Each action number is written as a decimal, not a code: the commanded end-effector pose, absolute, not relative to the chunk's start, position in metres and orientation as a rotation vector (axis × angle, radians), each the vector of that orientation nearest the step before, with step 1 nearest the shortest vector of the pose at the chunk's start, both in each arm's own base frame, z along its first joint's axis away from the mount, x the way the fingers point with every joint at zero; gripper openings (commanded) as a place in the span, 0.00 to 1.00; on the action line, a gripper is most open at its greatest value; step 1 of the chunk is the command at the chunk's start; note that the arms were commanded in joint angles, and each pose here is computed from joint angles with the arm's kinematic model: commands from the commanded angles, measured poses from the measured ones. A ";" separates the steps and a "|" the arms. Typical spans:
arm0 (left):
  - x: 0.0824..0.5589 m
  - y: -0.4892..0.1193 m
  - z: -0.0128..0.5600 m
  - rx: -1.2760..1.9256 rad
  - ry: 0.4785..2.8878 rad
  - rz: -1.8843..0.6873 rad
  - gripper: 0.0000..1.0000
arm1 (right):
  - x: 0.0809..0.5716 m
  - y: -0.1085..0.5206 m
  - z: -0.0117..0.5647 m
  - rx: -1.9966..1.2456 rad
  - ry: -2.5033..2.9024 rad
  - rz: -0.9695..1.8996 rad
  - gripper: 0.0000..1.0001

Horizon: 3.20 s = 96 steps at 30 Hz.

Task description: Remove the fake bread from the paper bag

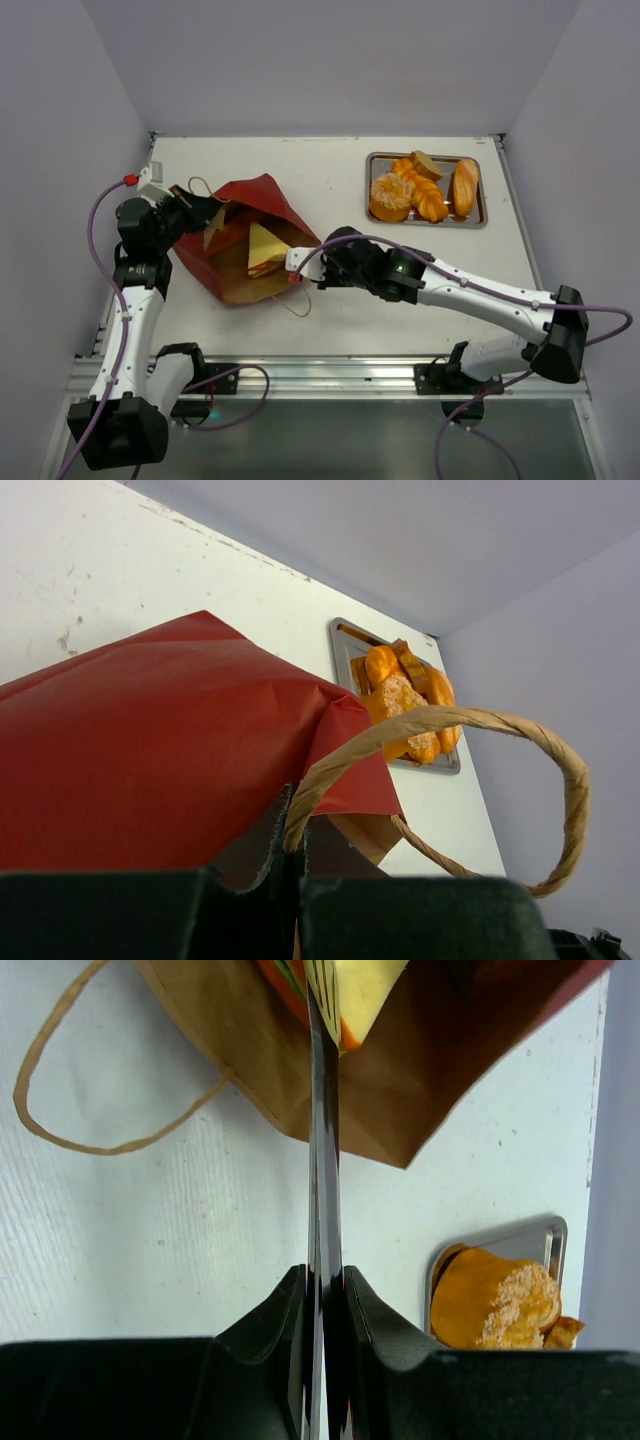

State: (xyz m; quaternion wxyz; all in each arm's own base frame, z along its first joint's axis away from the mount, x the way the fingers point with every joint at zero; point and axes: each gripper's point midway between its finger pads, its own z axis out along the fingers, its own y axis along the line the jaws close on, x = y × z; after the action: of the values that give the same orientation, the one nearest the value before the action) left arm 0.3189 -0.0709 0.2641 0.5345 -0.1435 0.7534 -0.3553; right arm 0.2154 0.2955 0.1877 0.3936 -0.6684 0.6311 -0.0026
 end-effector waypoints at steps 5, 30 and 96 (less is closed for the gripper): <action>0.322 -0.066 0.260 -0.348 1.796 -0.814 0.00 | 0.202 0.277 0.237 -1.575 1.594 0.218 0.00; 0.338 -0.050 0.248 -0.477 1.803 -0.755 0.00 | 0.166 0.210 0.321 -1.431 1.497 0.436 0.00; 0.323 -0.058 0.254 -0.350 1.809 -0.747 0.00 | 0.349 -0.003 0.242 -0.674 1.971 -0.257 0.00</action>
State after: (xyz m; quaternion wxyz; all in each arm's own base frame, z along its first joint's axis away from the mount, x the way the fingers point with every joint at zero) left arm 0.3267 -0.0572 0.2513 0.5372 -0.1636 0.7646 -0.3162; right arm 0.3305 0.0068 0.2176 0.4529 -0.2979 0.8368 -0.0760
